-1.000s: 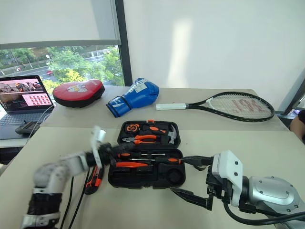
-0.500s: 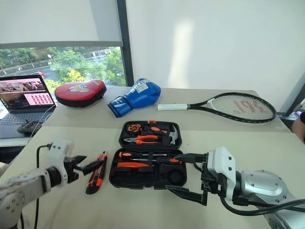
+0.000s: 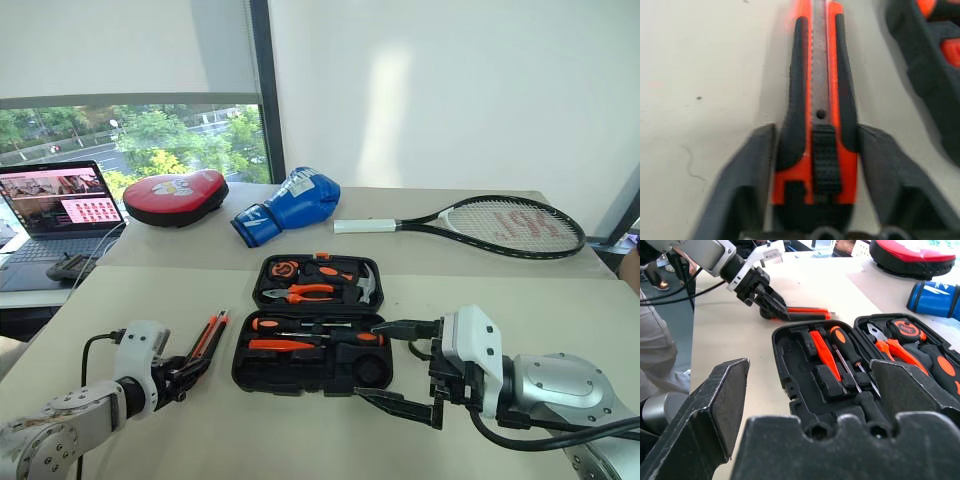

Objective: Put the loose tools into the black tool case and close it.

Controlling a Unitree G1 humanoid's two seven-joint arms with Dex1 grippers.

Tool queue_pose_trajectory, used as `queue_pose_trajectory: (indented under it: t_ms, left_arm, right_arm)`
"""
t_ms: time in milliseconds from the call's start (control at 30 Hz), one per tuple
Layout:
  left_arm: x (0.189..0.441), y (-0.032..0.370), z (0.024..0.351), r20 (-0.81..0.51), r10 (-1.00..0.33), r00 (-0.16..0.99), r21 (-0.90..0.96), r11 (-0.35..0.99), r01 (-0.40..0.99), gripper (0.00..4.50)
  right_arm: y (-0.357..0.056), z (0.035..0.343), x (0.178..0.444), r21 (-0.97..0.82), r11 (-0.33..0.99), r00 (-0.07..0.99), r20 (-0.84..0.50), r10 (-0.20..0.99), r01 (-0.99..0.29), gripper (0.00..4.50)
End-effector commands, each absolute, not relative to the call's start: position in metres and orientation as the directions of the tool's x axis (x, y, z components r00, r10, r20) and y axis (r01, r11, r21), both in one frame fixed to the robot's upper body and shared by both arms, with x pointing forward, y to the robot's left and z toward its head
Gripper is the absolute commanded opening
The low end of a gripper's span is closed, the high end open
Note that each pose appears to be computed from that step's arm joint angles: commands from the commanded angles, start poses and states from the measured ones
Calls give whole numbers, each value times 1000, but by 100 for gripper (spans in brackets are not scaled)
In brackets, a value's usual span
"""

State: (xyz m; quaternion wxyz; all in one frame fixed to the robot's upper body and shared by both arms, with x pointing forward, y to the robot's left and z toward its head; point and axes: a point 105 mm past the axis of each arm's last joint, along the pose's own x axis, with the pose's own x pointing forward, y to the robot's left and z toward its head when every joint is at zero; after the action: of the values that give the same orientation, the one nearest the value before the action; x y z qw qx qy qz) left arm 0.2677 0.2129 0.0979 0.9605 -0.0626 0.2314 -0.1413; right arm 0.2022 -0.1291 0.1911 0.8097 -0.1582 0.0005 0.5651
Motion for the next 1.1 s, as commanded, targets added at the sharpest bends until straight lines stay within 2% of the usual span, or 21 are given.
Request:
queue_pose_trajectory:
  t_ms: [33, 100, 167, 200, 300, 400, 500, 633, 1100]
  left_arm:
    - [281, 172, 178, -112, -609, 785, -153, 791, 592, 178]
    - [274, 142, 188, -143, -793, 592, -75, 605, 792, 178]
    - [270, 124, 186, -199, -877, 437, -35, 452, 891, 178]
    - [273, 117, 181, -257, -895, 364, 10, 374, 927, 178]
    - [283, 105, 165, -370, -898, 239, 84, 224, 971, 178]
    - [282, 102, 142, -502, -858, 108, 118, 56, 991, 178]
    - [280, 103, 129, -558, -828, 54, 94, 1, 996, 178]
    - [281, 110, 112, -615, -786, 59, 111, -12, 994, 178]
    - [289, 132, 91, -683, -727, 74, 172, -61, 983, 178]
  right_arm:
    - [-127, 200, 198, -296, 325, 379, -149, 913, -898, 450]
    - [-127, 200, 198, -295, 337, 390, -141, 910, -894, 450]
    - [-127, 200, 198, -294, 350, 401, -137, 906, -889, 450]
    - [-128, 200, 198, -296, 356, 408, -138, 902, -887, 450]
    - [-128, 199, 197, -297, 367, 420, -141, 896, -882, 450]
    - [-129, 198, 193, -298, 376, 433, -154, 888, -877, 450]
    - [-133, 197, 188, -298, 403, 462, -163, 872, -865, 450]
    - [-133, 194, 182, -288, 429, 486, -165, 858, -856, 450]
    - [-135, 194, 184, -295, 433, 493, -172, 853, -852, 450]
